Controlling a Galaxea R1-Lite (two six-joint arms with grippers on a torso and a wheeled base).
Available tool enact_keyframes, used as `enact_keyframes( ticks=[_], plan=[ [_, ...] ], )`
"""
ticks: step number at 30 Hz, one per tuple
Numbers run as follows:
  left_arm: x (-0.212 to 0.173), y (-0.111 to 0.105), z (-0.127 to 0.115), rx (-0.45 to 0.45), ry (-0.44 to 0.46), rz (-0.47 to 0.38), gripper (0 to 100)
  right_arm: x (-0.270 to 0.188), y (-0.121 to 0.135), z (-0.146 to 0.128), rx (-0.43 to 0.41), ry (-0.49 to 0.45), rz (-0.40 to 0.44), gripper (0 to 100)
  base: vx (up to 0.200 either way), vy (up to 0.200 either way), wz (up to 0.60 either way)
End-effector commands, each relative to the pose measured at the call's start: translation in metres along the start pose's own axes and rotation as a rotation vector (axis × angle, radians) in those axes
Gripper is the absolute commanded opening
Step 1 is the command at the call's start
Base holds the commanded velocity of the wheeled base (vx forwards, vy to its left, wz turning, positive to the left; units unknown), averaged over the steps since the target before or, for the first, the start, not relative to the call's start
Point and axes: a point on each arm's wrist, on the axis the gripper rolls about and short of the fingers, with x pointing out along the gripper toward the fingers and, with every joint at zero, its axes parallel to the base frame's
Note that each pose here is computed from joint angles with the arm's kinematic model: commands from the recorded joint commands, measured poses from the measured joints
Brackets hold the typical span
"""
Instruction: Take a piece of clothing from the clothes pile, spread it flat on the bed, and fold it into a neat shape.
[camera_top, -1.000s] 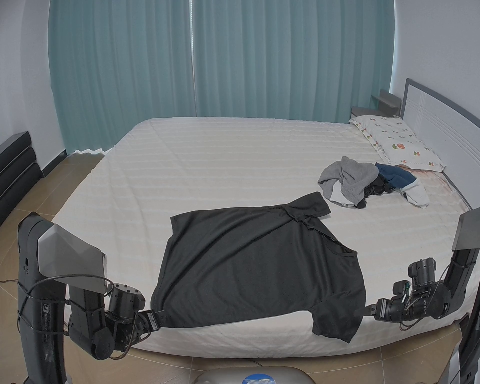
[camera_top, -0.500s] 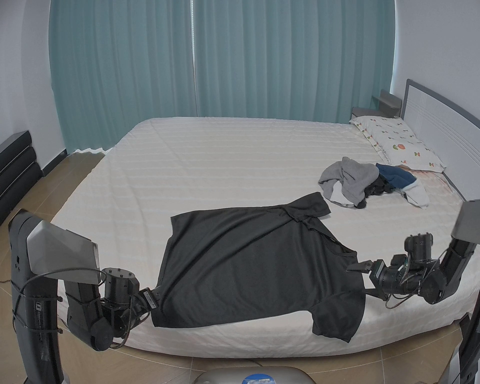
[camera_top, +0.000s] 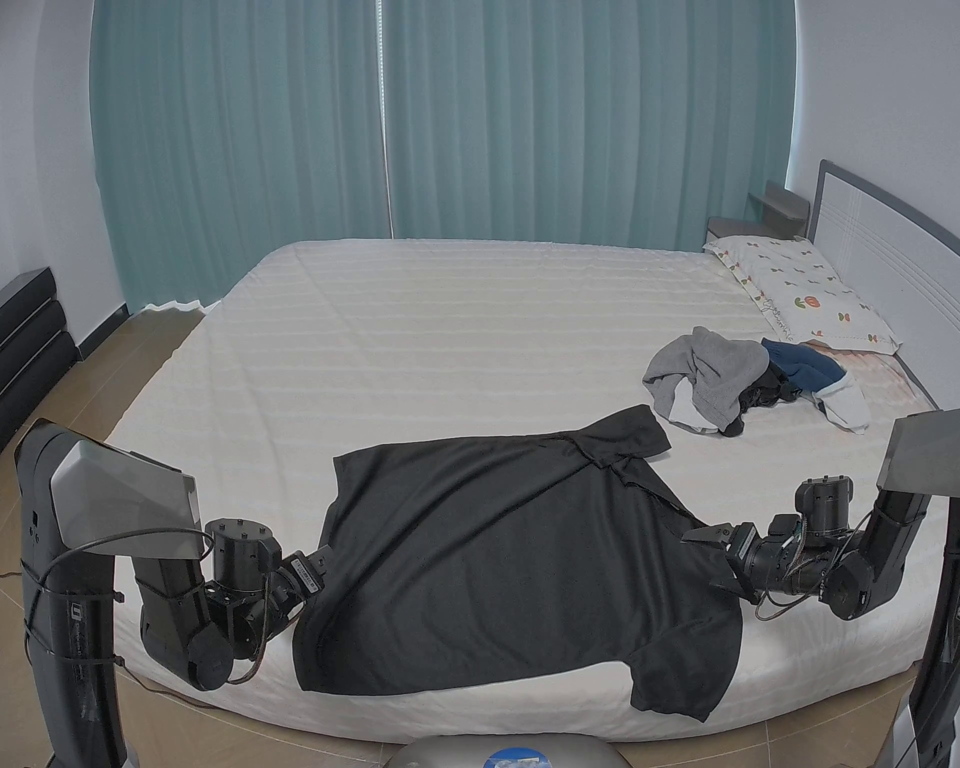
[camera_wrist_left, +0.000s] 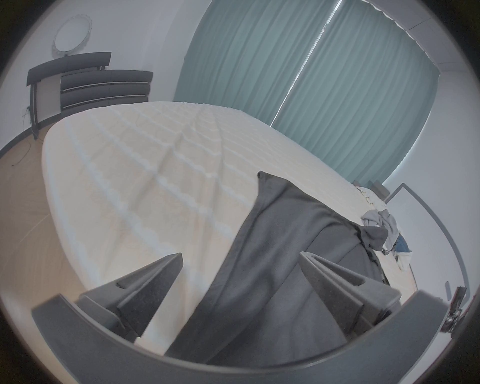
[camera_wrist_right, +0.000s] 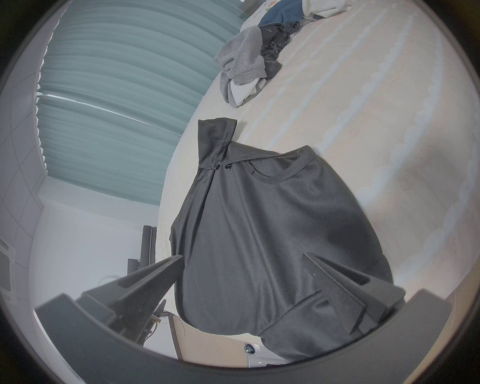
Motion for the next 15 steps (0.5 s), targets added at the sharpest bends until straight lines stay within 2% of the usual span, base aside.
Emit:
enact_keyframes(
  ticks=[1, 5, 14, 15],
  plan=[
    [0.004, -0.003, 0.003, -0.023, -0.019, -0.012, 100, 0.002, -0.003, -0.002, 0.006, 0.008, -0.007, 100, 0.0, 0.0, 0.0],
    [0.009, -0.007, 0.007, -0.07, -0.039, -0.025, 100, 0.002, -0.003, -0.002, 0.006, 0.008, -0.007, 100, 0.0, 0.0, 0.0],
    [0.014, -0.007, 0.01, -0.092, -0.053, -0.029, 100, 0.001, -0.003, -0.003, 0.007, 0.013, -0.011, 100, 0.0, 0.0, 0.0],
    [0.015, -0.005, 0.012, -0.098, -0.057, -0.026, 100, 0.001, -0.003, -0.003, 0.007, 0.012, -0.01, 100, 0.2, 0.0, 0.0]
  ],
)
